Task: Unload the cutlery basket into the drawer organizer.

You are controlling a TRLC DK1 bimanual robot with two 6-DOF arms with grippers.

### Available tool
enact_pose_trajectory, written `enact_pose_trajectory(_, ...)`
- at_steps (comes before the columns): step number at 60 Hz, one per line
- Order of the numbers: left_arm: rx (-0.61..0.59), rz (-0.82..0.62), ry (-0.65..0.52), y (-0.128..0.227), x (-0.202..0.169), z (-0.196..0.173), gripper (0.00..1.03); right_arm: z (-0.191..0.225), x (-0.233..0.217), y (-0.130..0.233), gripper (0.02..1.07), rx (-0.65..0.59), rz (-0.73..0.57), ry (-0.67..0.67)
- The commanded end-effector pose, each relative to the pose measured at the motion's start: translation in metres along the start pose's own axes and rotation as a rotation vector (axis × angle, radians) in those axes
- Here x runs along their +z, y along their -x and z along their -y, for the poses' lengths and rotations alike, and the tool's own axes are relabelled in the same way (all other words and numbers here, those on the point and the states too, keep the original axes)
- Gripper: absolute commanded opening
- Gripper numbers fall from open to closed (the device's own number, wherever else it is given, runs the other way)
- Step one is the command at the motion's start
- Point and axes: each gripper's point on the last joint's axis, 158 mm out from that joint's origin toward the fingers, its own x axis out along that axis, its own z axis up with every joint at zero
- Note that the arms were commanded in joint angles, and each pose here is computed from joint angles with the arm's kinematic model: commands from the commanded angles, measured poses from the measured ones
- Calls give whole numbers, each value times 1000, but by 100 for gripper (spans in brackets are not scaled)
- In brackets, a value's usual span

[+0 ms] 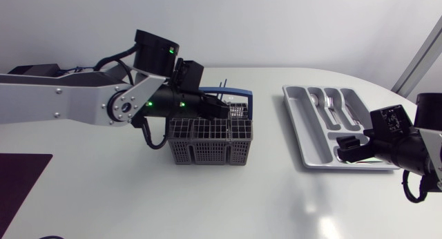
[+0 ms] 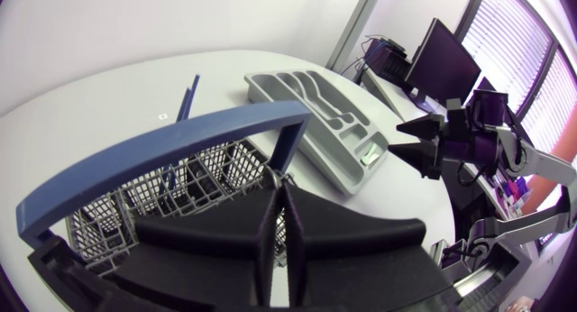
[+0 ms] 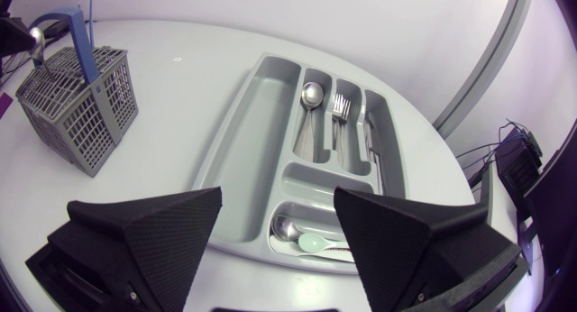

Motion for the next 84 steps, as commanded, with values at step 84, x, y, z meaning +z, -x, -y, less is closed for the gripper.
enact_pose_trajectory(84,-527,-125,-312,78,-11,135,4,-199,70,119,98,980,366,454)
